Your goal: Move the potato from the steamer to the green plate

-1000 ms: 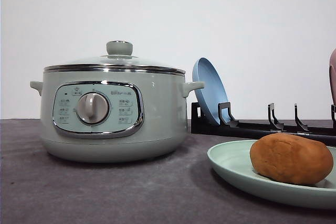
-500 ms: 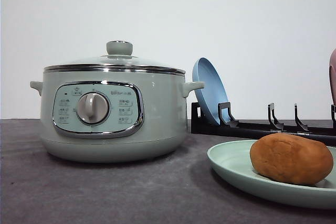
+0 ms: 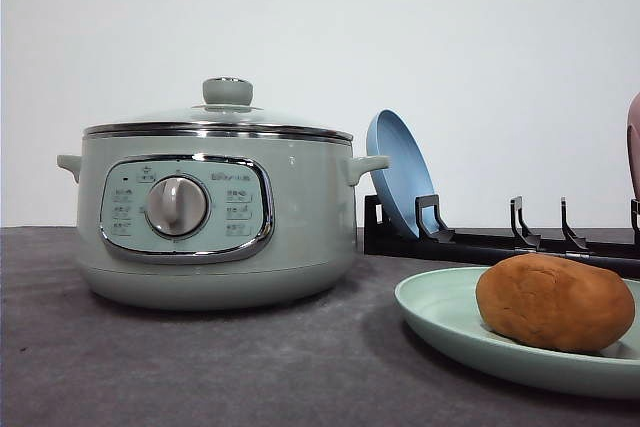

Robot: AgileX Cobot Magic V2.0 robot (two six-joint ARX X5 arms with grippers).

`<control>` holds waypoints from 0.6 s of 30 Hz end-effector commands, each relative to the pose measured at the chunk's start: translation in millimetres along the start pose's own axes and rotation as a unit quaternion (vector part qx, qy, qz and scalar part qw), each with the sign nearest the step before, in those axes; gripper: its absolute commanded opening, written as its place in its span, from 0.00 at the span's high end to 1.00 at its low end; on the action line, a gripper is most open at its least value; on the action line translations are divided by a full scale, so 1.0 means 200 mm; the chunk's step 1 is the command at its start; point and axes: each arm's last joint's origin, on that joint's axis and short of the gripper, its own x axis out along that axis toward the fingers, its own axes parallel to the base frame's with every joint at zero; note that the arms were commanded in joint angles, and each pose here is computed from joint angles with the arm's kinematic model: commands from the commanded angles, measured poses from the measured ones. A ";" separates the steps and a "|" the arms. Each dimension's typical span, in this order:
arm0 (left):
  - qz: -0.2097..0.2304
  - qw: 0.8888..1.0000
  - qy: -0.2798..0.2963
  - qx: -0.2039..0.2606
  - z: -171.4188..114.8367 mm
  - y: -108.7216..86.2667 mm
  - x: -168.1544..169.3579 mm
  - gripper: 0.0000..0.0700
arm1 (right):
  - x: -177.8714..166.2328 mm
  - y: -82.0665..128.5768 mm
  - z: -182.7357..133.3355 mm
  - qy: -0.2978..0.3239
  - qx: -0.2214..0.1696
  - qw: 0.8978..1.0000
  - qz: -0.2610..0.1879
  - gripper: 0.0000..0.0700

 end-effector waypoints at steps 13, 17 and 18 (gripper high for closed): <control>0.001 1.000 0.013 -0.001 -0.04 0.00 0.01 1.00 | 0.00 0.00 0.00 -0.004 -0.004 1.000 0.002 0.99; 0.001 1.000 0.013 -0.001 -0.04 0.00 0.01 1.00 | 0.00 0.00 0.00 -0.004 -0.004 1.000 0.002 0.99; 0.001 1.000 0.013 -0.001 -0.04 0.00 0.01 1.00 | 0.00 0.00 0.00 -0.004 -0.004 1.000 0.002 0.99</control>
